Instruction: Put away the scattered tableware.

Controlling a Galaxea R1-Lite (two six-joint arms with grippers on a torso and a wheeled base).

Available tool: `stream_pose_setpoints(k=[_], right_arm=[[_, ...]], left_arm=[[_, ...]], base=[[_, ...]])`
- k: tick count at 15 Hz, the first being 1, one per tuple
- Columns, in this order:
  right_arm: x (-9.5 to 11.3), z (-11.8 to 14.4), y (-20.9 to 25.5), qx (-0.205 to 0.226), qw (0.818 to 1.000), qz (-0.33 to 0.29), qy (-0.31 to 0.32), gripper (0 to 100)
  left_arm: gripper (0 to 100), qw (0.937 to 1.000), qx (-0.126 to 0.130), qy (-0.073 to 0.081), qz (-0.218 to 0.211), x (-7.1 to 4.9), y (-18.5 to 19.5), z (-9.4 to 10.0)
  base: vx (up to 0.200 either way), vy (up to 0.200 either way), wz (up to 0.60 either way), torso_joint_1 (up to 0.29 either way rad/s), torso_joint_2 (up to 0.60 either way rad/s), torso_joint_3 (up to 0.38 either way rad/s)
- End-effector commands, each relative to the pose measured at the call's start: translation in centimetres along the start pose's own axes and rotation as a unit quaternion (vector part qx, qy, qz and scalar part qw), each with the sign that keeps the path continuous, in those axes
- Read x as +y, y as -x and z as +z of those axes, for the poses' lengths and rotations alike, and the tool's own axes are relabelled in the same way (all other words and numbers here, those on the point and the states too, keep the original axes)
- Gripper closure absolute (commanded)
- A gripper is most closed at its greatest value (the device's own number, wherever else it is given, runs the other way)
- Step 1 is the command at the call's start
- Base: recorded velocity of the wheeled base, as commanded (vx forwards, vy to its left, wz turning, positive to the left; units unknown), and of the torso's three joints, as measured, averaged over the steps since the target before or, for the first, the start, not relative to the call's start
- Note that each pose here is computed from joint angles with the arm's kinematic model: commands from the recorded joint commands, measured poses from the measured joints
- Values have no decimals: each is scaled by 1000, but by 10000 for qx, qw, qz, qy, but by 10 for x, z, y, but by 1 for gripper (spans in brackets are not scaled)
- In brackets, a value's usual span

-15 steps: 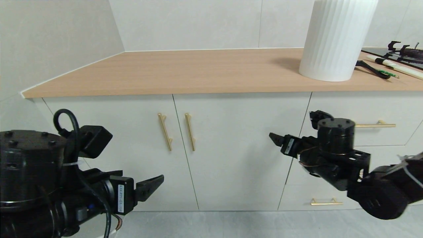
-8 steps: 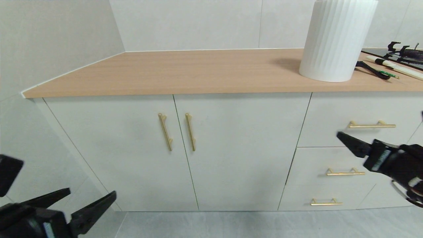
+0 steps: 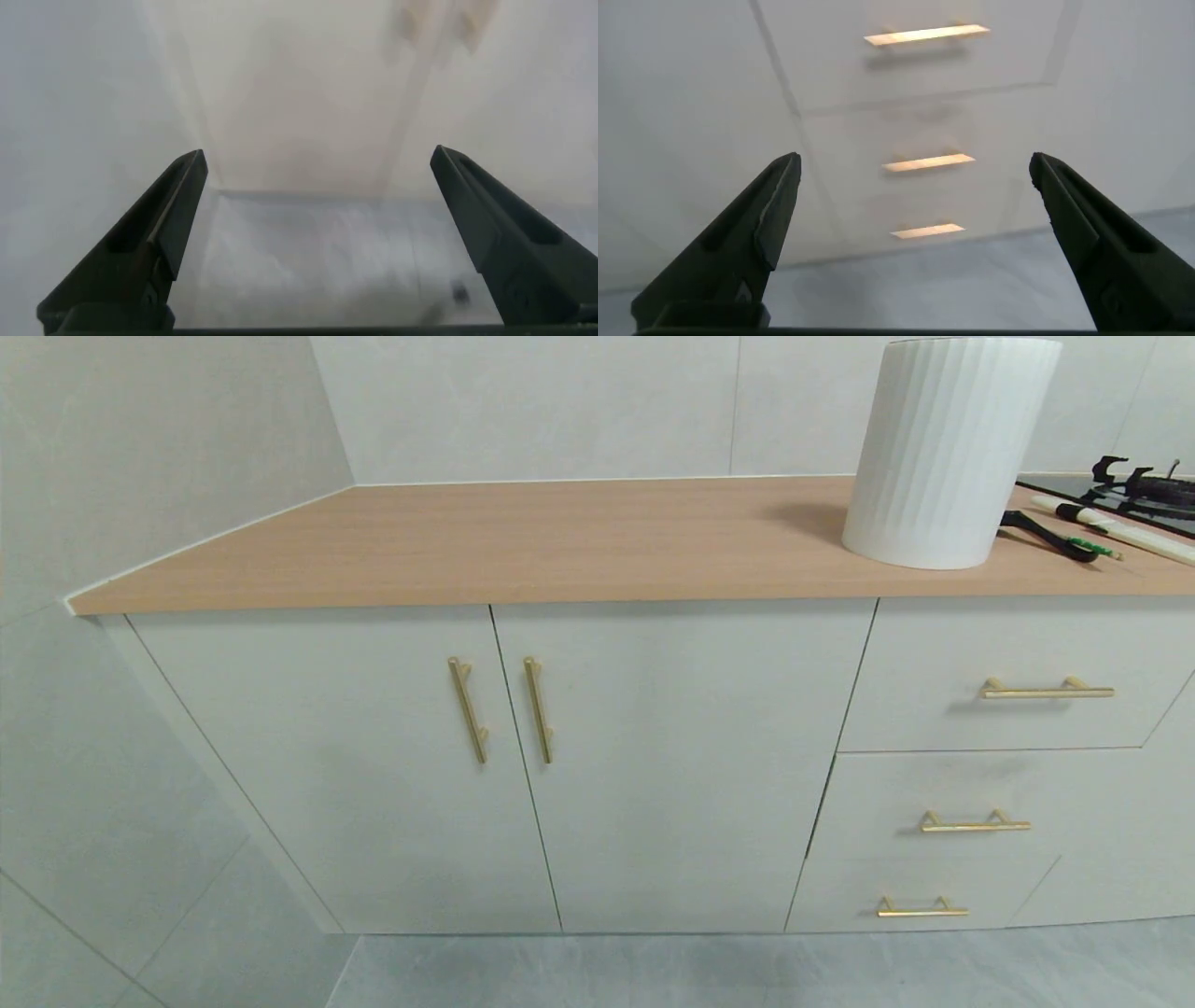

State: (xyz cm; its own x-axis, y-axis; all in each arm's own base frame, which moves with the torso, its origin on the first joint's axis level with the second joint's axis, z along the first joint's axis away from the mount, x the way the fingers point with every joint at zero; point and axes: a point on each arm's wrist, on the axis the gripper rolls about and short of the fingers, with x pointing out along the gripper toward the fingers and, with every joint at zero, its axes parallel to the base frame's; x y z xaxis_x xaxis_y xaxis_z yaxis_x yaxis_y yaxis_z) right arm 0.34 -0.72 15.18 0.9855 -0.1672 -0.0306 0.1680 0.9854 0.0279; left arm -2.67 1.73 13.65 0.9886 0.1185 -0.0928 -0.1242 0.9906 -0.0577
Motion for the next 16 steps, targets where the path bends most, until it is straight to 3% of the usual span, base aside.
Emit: stream_pose_setpoints(k=[1, 3, 5, 6, 7, 9, 10, 11, 12, 13, 14, 16], right_arm=[[-8, -27, 37, -657, 9944, -770, 290, 0], [-7, -46, 35, -572, 9925, -956, 496, 0], [-8, -62, 29, -435, 9921, -1065, 500, 0], [-7, -71, 25, -363, 9925, -1055, 506, 0], [-7, -71, 25, -421, 9929, -1016, 448, 0], [-7, -71, 25, -422, 9944, -870, 426, 0], [-5, -71, 25, -430, 9963, -603, 447, 0], [-4, -71, 25, -438, 9974, -358, 451, 0], [-2, -71, 25, -452, 9978, 140, 465, 0], [-1, -71, 25, -436, 9971, 409, 472, 0], [2, -77, 24, -144, 9932, 1042, 507, 0], [2, -77, 24, -57, 9933, 1075, 414, 0]], left_arm=[[0, 9977, -360, 222, 535, 1, 11, -6], [0, 9965, -254, 88, 793, -1, 9, -12], [0, 9920, -181, 93, 1250, -4, 4, -24], [0, 9886, -334, 76, 1466, -5, 6, -35], [0, 9879, -226, -262, 1509, -5, 3, -51], [0, 9865, -328, -262, 1582, -4, -1, -55], [0, 9882, -559, -264, 1401, -6, -5, -57], [0, 9922, -633, -290, 1035, -7, -6, -58], [0, 9960, -634, -312, 546, -9, -7, -58], [0, 9968, -640, -299, 376, -10, -7, -58], [0, 9981, -584, -172, -84, -12, -7, -59], [0, 9981, -486, -253, -283, -13, -7, -61]], base=[[0, 0, 0, 0, 0, 0], [0, 0, 0, 0, 0, 0], [0, 0, 0, 0, 0, 0], [0, 0, 0, 0, 0, 0], [0, 0, 0, 0, 0, 0], [0, 0, 0, 0, 0, 0], [0, 0, 0, 0, 0, 0], [0, 0, 0, 0, 0, 0], [0, 0, 0, 0, 0, 0], [0, 0, 0, 0, 0, 0], [0, 0, 0, 0, 0, 0], [0, 0, 0, 0, 0, 0]])
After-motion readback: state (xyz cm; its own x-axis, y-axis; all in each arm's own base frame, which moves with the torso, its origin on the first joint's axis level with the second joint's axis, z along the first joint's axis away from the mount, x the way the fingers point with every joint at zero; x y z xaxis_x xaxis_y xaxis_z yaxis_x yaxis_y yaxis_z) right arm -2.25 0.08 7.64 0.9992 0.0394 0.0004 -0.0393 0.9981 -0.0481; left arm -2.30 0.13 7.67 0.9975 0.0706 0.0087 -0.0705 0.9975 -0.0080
